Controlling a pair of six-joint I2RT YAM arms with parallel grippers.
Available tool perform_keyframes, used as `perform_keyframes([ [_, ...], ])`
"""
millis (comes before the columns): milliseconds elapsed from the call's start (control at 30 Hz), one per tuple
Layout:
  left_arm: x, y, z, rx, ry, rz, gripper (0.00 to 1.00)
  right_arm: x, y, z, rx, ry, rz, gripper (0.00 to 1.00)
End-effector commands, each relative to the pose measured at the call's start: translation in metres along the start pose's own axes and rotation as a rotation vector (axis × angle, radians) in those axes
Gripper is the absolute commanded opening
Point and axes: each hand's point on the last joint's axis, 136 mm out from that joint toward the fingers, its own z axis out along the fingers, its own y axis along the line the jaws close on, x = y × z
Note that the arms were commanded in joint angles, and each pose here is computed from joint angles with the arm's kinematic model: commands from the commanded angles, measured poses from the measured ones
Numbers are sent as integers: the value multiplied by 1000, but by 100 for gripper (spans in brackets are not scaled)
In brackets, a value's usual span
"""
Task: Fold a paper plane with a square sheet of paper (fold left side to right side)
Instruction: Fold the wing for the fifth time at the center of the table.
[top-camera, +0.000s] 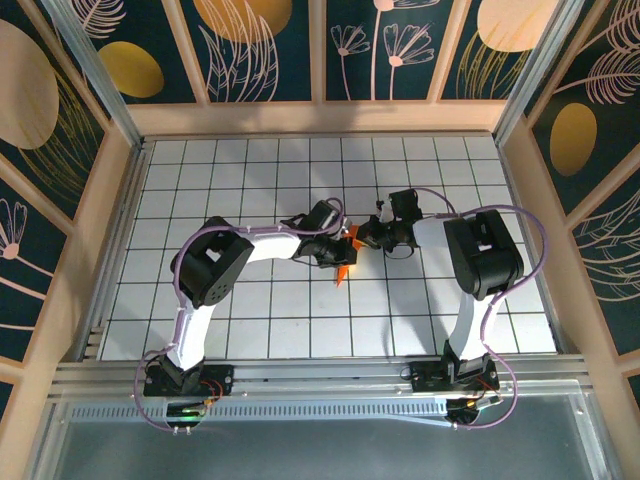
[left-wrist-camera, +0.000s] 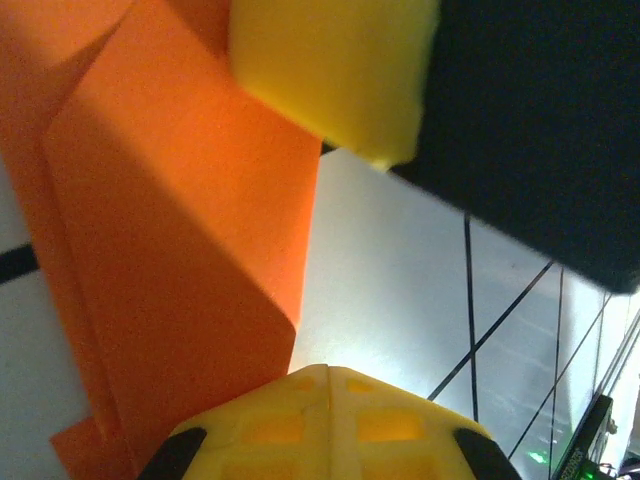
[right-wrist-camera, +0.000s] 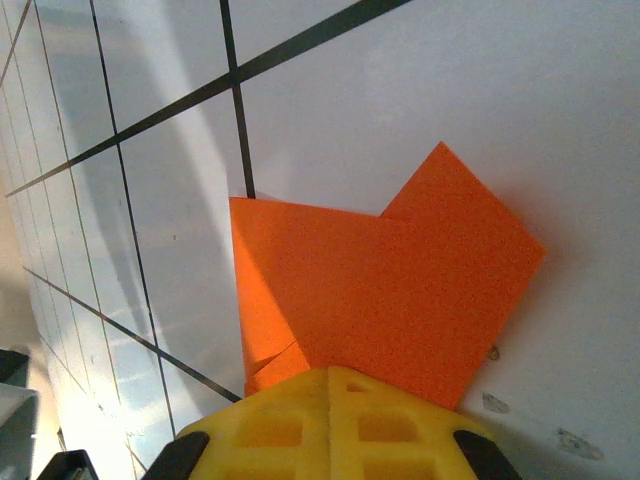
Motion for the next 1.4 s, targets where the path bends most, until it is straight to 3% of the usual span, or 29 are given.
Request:
perform_keyframes([
  [0,-5,8,5,-44,-1,14,0,24,-31,8,88,57,44,0],
  [367,-2,19,11,-85,16,19,0,23,-33,7,102,56,42,0],
  [933,60,27,-7,-65,125,102,0,21,-37,6,126,53,44,0],
  [1367,74,13,-36,-2,89,152,0,1,-13,0,95,28,-1,0],
])
